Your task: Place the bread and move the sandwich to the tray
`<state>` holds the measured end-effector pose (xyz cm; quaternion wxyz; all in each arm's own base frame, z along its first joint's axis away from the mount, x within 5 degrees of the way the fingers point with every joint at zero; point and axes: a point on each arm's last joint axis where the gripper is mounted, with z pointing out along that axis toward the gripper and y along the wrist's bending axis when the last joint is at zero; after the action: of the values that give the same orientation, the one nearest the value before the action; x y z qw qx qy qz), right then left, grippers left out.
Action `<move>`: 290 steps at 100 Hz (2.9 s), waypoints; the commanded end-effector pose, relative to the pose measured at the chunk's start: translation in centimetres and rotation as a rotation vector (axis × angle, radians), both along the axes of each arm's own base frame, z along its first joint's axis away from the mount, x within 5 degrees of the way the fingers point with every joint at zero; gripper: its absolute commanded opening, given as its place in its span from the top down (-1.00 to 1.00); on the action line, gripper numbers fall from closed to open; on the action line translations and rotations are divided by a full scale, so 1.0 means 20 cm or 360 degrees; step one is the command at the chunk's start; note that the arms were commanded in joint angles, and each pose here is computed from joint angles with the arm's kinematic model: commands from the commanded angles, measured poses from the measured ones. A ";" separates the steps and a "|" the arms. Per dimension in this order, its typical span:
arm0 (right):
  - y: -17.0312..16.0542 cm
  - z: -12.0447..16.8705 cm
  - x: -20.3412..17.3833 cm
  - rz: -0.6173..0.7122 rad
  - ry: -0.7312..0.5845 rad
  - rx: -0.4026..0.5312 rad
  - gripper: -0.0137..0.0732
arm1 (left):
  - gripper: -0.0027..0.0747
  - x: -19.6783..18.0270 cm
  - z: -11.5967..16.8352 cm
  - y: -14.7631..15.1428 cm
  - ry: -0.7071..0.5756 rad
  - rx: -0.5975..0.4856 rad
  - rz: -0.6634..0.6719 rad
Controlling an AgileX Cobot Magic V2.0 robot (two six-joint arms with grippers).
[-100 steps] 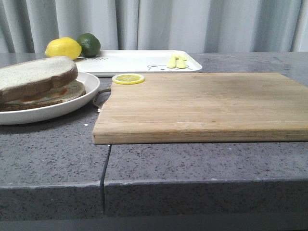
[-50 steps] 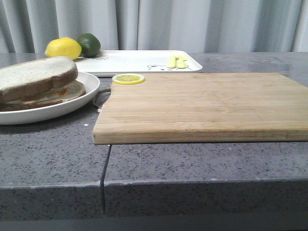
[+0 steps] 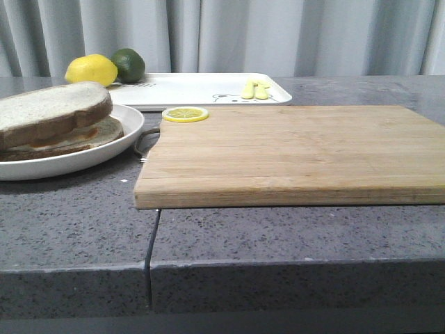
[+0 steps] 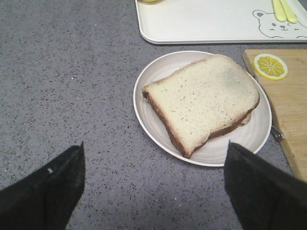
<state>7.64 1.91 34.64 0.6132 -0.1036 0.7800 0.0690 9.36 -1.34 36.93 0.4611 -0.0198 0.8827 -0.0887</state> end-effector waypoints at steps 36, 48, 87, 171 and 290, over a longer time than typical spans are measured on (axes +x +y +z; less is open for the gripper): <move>-0.02 -0.10 -0.04 -0.0023 -0.0069 -0.0018 -0.29 | -0.50 0.02 0.07 -0.01 -0.0134 -0.0029 -0.0003; -0.02 -0.10 -0.04 -0.0023 -0.0069 -0.0018 -0.29 | -0.50 0.02 0.07 -0.01 -0.0134 -0.0029 -0.0003; -0.02 -0.10 -0.04 -0.0023 -0.0069 -0.0018 -0.29 | -0.50 0.02 0.07 -0.01 -0.0134 -0.0029 -0.0003; -0.02 -0.10 -0.04 -0.0023 -0.0068 -0.0018 -0.29 | -0.50 0.02 0.08 0.00 -0.0158 -0.0031 0.0001; -0.02 -0.10 -0.04 -0.0023 -0.0068 -0.0018 -0.29 | -0.50 0.58 -0.23 0.00 0.0352 -0.0077 0.0208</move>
<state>6.77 1.64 31.20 0.5920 -0.1068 0.7964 0.0624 20.43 -1.28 30.99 0.3211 -0.0971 0.9395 -0.0695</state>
